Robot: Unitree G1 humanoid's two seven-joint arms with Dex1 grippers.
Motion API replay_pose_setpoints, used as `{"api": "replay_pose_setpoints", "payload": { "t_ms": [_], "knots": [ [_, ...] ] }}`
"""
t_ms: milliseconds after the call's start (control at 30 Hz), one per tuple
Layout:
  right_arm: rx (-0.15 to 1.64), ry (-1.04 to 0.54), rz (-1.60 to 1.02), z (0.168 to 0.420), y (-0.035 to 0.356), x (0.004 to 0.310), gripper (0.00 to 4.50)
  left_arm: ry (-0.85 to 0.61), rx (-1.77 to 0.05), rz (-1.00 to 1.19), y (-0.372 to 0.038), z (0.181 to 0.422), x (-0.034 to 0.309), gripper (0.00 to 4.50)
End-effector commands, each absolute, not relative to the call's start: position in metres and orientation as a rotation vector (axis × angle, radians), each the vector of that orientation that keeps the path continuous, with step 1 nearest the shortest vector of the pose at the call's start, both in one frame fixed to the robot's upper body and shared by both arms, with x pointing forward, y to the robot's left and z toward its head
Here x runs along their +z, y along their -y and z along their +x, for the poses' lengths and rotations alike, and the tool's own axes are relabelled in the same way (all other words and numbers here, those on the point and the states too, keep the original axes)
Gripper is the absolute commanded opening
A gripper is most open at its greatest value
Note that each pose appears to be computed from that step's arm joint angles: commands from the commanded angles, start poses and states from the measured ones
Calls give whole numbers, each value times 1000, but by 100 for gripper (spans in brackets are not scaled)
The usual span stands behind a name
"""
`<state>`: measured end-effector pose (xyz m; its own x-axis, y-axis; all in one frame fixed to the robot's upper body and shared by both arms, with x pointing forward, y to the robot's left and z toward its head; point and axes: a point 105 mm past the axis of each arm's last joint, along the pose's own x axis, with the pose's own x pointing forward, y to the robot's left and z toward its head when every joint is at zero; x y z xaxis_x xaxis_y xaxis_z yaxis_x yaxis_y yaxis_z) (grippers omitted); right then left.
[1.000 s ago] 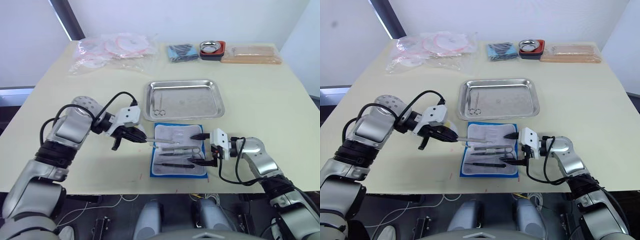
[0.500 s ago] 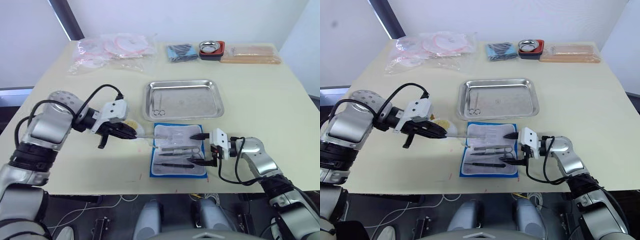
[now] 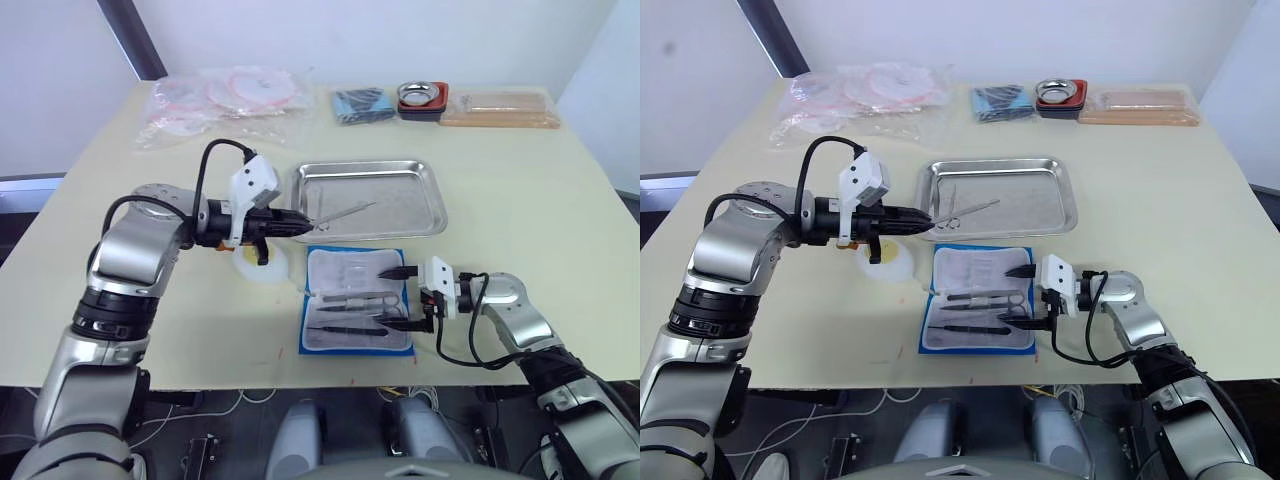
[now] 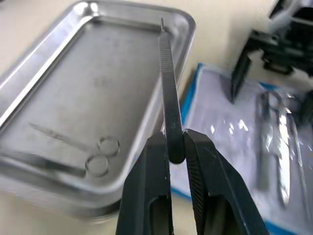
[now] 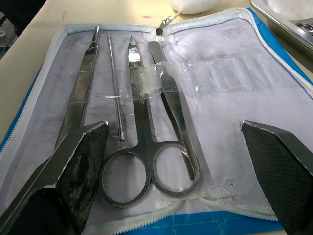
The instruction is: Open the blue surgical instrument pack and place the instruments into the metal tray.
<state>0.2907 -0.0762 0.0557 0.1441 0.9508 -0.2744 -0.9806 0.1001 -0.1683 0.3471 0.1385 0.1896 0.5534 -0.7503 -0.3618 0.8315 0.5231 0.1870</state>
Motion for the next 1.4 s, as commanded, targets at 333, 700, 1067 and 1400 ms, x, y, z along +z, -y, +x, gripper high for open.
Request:
{"api": "replay_pose_setpoints", "payload": {
  "t_ms": [333,700,1067,1400],
  "knots": [
    [1412,-281,-358,281,89,17,450,-141,-478,178,-105,382,184,4],
    [1409,-283,-356,279,90,17,450,-222,-262,0,-87,396,159,4],
    [1410,-281,-354,278,88,16,450,-286,-135,-76,-86,407,141,4],
    [1408,-282,-357,278,88,17,450,-329,-124,-121,-83,407,128,4]
  ]
}}
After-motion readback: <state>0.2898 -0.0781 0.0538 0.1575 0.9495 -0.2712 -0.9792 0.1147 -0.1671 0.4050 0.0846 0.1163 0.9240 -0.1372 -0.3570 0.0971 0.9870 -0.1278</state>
